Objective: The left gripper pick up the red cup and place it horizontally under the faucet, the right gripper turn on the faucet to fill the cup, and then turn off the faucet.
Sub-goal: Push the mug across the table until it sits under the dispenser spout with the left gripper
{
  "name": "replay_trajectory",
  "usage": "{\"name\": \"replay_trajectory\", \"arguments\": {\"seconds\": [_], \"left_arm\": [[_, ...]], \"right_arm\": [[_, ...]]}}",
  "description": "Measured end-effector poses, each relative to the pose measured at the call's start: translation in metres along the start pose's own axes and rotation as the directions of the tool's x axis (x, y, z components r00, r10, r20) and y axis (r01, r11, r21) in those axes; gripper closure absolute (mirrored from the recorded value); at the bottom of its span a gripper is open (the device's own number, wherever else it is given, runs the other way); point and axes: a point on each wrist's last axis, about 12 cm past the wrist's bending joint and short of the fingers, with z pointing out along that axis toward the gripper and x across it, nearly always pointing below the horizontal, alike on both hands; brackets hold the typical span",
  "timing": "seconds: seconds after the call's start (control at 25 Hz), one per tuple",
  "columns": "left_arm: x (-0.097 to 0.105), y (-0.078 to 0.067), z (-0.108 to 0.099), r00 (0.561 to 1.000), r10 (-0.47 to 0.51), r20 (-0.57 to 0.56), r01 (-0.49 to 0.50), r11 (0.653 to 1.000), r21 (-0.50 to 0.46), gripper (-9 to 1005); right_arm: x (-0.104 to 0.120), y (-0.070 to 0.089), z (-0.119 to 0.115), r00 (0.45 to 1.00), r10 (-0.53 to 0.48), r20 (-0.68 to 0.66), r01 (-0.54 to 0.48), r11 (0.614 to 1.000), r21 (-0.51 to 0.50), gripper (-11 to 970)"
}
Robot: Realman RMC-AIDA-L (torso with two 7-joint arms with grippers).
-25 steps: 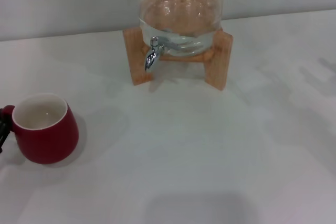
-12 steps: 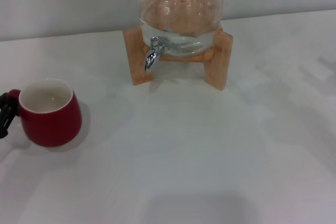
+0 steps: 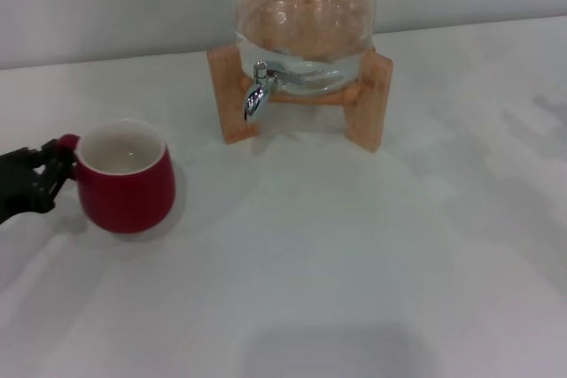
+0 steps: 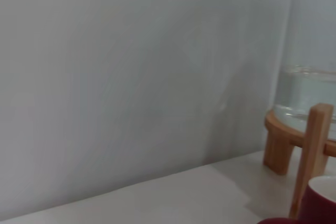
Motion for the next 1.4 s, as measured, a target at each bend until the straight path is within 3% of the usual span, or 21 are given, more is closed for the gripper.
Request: {"name": "replay_trajectory", "arguments": {"seconds": [0.68, 1.4], "left_arm": [[-0.02, -0.02, 0.048, 0.997, 0.033, -0.065, -0.025, 0.992, 0.125, 855], [-0.023, -0.023, 0.061, 0.991, 0.043, -0.128, -0.027, 0.992, 0.126, 855]], "right_arm": [[-0.001, 0.001, 0.006, 1.0, -0.005, 0.001, 0.005, 1.0, -0.015, 178], [-0.003, 0.002, 0.008, 1.0, -0.007, 0.005, 0.008, 1.0, -0.022, 179]]}}
